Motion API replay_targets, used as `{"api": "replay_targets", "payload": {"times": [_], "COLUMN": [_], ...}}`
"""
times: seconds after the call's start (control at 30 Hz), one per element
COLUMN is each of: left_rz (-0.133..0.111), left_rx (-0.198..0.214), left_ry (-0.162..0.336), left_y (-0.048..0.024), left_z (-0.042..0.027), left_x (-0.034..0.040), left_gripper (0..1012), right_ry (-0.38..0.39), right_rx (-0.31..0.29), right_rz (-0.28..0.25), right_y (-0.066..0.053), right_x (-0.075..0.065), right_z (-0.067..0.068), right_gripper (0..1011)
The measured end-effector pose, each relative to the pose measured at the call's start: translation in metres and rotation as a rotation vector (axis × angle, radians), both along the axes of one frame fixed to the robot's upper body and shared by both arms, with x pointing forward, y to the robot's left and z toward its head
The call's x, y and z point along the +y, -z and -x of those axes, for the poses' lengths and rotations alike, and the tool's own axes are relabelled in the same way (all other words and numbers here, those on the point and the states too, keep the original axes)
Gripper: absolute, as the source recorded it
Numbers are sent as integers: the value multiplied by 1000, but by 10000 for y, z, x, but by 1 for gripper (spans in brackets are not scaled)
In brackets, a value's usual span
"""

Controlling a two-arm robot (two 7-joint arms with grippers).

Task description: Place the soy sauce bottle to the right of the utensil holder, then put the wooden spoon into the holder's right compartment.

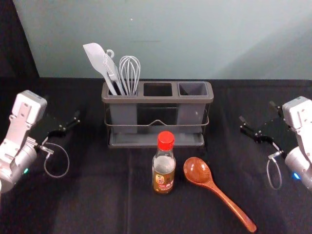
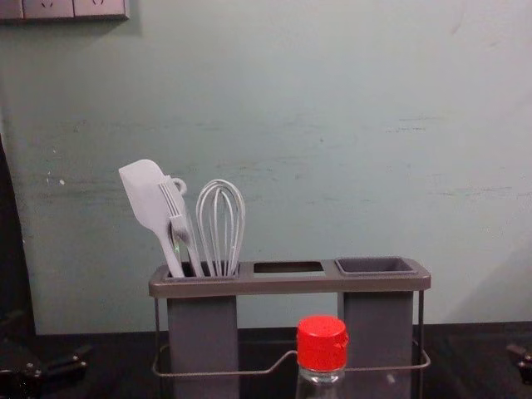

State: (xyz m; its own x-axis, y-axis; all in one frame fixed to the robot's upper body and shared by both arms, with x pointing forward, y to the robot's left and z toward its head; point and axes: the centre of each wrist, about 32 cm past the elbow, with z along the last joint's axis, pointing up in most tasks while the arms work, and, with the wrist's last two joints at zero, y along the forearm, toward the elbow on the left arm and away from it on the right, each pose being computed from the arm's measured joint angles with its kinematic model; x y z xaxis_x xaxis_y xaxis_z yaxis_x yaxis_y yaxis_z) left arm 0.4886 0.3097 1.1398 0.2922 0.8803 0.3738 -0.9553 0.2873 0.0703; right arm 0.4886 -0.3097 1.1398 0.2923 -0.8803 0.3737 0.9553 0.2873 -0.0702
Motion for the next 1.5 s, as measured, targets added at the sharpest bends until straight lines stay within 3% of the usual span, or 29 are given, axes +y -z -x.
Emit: {"api": "replay_targets", "payload": {"times": [1.5], "left_rz": [0], "left_rx": [0], "left_ry": [0], "left_y": [0], "left_z": [0], "left_x": [0], "left_gripper": [1000], "right_ry": [0], "right_rx": [0], "right_rz": [0], "right_y": [0], "right_x": [0], "right_z": [0], "right_gripper": [1003]}}
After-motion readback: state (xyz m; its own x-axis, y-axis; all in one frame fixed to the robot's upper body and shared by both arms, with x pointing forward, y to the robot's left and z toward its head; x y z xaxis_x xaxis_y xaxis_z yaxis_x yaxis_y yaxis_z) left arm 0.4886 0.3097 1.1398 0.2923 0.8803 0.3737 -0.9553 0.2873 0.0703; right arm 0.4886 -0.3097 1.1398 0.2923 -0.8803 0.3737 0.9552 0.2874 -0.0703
